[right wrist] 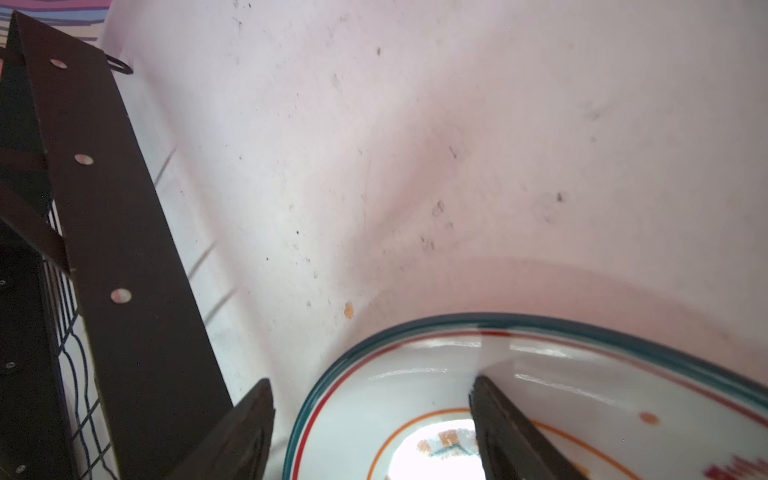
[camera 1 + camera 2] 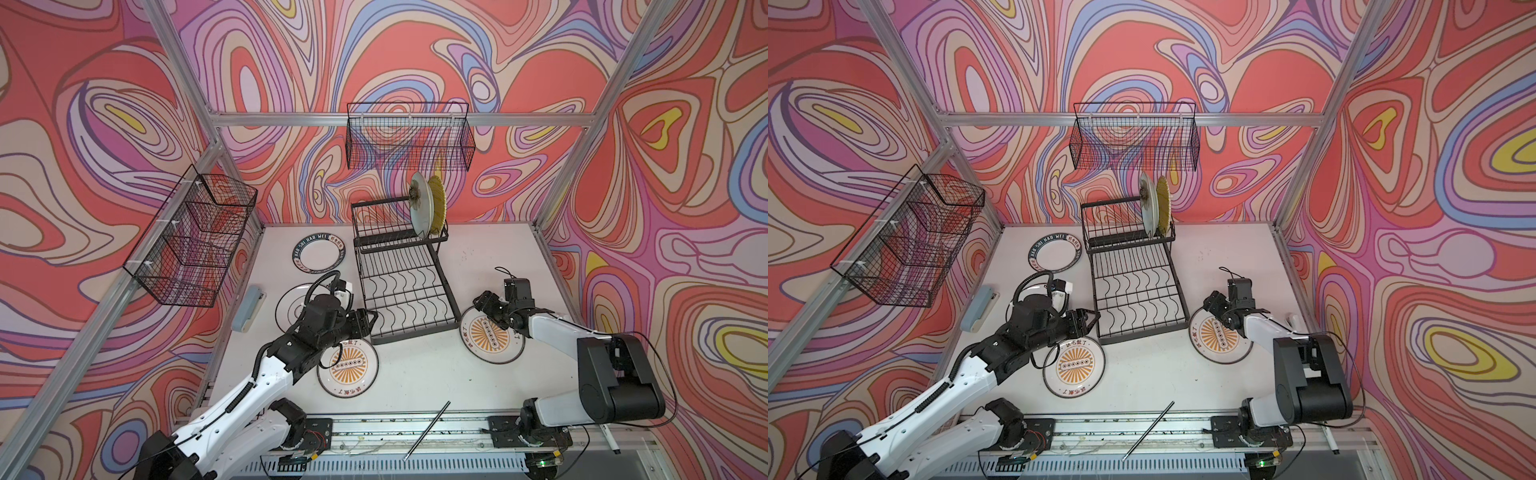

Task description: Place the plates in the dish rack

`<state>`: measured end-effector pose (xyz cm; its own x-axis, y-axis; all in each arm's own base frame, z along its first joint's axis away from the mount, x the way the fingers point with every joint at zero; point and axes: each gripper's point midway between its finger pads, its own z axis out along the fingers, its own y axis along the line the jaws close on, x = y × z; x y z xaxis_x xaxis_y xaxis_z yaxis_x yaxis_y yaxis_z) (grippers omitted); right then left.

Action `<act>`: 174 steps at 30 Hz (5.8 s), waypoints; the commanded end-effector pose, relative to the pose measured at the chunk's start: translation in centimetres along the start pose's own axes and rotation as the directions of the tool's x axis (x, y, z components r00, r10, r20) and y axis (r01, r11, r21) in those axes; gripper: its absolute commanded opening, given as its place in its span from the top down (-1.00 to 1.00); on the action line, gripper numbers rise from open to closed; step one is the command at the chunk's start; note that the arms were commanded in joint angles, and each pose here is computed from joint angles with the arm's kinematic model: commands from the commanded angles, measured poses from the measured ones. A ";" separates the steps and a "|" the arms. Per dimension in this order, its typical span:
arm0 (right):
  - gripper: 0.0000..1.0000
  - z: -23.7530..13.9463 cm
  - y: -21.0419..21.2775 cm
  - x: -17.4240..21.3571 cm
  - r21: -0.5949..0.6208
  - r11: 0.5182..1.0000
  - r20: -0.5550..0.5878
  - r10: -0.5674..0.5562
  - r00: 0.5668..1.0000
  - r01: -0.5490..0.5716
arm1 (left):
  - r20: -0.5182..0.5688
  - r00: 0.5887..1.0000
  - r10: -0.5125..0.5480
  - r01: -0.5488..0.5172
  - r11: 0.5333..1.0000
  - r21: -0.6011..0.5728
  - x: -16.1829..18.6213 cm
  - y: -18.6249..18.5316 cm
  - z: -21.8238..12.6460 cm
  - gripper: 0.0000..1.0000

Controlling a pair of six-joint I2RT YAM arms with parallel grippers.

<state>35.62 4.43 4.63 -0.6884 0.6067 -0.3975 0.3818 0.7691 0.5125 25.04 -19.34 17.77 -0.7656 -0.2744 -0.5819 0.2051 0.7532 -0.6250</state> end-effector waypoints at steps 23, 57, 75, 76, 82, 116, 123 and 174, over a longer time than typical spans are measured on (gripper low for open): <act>-0.40 9.3 6.1 -11.5 -0.072 0.995 0.008 -0.066 0.998 0.066 | 0.020 1.000 0.023 -0.023 1.000 -0.014 -0.6 -0.4 -1.4 -0.11; -0.40 -3.6 -4.5 -13.0 -0.101 0.986 0.170 0.151 0.974 -0.136 | 0.017 1.000 0.026 -0.026 1.000 -0.017 0.0 0.2 -1.2 -0.12; -0.35 -1.2 -7.0 -9.4 -0.114 0.971 0.091 0.220 0.971 -0.209 | 0.013 1.000 0.025 -0.024 0.999 -0.020 0.1 0.3 -1.0 -0.12; -0.34 -1.1 -7.1 -9.3 -0.114 0.971 0.089 0.220 0.971 -0.210 | 0.013 1.000 0.022 -0.022 1.000 -0.019 0.1 0.3 -0.9 -0.12; -0.30 -0.6 -7.3 -8.9 -0.117 0.970 0.075 0.224 0.972 -0.215 | 0.015 1.000 0.025 -0.025 1.000 -0.019 0.1 0.3 -1.0 -0.12; 0.15 1.8 -7.6 -7.4 -0.172 0.951 0.006 0.262 0.965 -0.257 | 0.013 1.000 0.027 -0.027 1.000 -0.014 -0.3 -0.2 -1.0 -0.12; 0.32 1.9 -7.5 -7.3 -0.180 0.949 0.003 0.263 0.965 -0.258 | 0.013 1.000 0.028 -0.028 0.999 -0.016 -0.2 -0.1 -1.1 -0.12; 1.00 -7.6 -1.4 -11.4 -0.338 0.934 0.129 0.165 0.978 -0.113 | 0.010 1.000 0.016 -0.015 1.000 -0.021 0.1 0.4 -0.6 -0.12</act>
<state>37.85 -5.34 11.34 -0.5309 0.7709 -0.3519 0.3097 0.5630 0.7663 24.38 -18.48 17.73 -0.7632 -0.2632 -0.5901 0.1978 0.7743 -0.6011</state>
